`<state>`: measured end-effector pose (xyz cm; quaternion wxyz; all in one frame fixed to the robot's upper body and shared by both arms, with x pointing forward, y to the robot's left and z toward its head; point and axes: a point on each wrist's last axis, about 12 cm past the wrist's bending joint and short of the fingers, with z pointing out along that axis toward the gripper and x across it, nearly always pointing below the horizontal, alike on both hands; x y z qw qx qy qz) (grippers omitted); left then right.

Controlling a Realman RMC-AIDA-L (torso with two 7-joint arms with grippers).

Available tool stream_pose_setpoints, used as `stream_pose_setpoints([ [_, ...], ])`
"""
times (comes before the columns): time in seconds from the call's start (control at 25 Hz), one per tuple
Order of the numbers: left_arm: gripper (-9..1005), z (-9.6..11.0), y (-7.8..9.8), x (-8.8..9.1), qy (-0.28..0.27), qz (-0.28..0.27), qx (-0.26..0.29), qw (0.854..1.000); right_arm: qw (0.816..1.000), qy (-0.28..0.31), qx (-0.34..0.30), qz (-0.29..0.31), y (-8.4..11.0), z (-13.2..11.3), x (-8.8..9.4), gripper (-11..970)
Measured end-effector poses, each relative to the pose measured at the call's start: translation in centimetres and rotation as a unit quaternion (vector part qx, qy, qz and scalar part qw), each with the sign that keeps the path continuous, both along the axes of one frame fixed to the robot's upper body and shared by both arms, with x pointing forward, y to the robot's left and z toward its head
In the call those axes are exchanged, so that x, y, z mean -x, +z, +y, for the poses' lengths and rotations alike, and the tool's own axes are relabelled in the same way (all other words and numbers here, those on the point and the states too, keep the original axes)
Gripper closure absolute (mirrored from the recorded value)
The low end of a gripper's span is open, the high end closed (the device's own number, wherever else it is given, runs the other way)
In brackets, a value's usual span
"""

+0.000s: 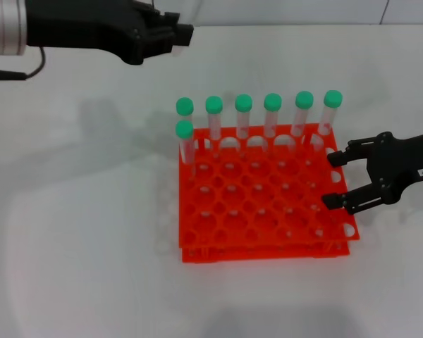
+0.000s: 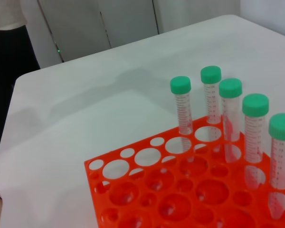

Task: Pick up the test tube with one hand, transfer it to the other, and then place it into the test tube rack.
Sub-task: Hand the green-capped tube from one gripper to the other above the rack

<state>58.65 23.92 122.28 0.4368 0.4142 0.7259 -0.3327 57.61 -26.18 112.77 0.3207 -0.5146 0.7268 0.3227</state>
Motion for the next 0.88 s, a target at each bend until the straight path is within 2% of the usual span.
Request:
stream_pose_setpoints([
  [0.16, 827, -0.1, -1.9, -1.3, -0.037, 0.043, 0.021, 0.998, 1.0, 0.001, -0.001, 0.0, 0.1, 0.1, 0.0, 113],
  [0.36, 827, -0.5, -3.4, -2.0, -0.063, 0.066, 0.011, 0.996, 1.0, 0.008, -0.013, -0.003, 0.4, 0.4, -0.1, 114],
  [0.88, 826, -2.7, -4.6, -2.8, -0.101, 0.101, -0.063, 0.988, 0.999, 0.022, -0.028, -0.013, 1.2, 0.9, 0.3, 114],
])
